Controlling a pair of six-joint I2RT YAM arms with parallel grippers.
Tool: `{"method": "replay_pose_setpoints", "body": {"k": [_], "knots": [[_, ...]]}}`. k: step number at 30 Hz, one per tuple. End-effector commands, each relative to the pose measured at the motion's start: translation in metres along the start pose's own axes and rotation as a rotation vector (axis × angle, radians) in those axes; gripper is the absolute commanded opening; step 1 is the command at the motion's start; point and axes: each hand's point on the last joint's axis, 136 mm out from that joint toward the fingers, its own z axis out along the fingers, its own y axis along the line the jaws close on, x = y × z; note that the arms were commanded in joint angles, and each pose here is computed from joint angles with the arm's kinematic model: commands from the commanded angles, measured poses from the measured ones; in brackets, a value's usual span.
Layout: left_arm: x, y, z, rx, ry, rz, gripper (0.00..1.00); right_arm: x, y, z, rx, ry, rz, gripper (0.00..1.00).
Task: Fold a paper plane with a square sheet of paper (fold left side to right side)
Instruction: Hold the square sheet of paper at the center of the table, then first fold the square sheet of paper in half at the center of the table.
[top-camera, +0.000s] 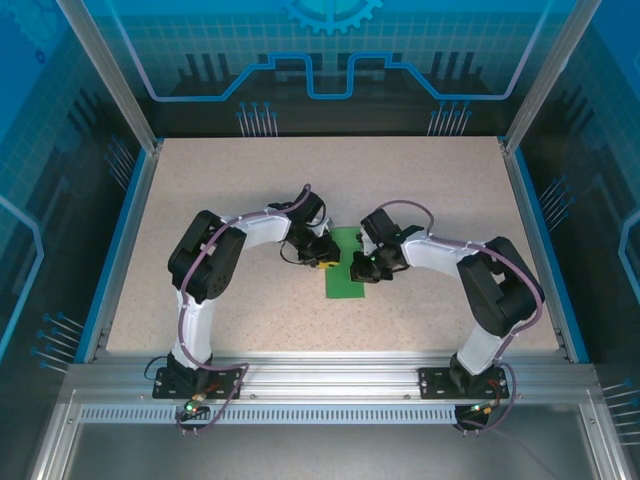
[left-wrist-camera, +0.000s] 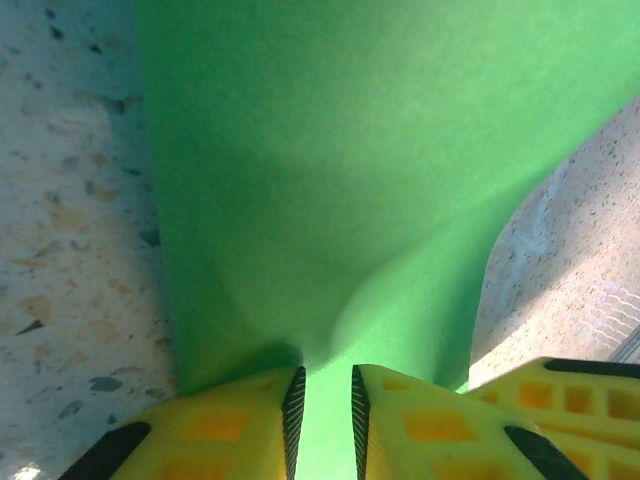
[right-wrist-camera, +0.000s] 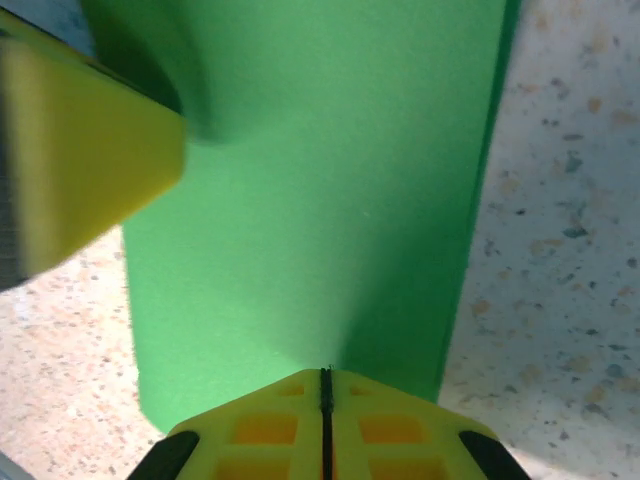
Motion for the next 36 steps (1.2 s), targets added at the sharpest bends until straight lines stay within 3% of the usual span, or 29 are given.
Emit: {"method": "replay_pose_setpoints", "body": {"k": [1,11,15,27,36], "knots": [[0.009,0.008,0.005,-0.056,0.029,-0.031,0.24,0.019,-0.013,0.011,0.055,0.083,0.034,0.09],[-0.020,-0.018,-0.011,-0.028,-0.067,0.075,0.21,0.029,-0.035,0.016,0.156,0.125,0.039,0.08],[-0.027,-0.008,-0.004,-0.045,-0.086,0.103,0.14,0.029,-0.036,0.018,0.161,0.127,0.040,0.07],[-0.016,0.018,0.010,-0.045,-0.113,0.116,0.11,0.031,-0.043,0.017,0.191,0.137,0.039,0.07],[-0.027,0.031,0.005,-0.059,-0.222,0.125,0.12,0.037,-0.051,0.019,0.220,0.161,0.040,0.07]]}}
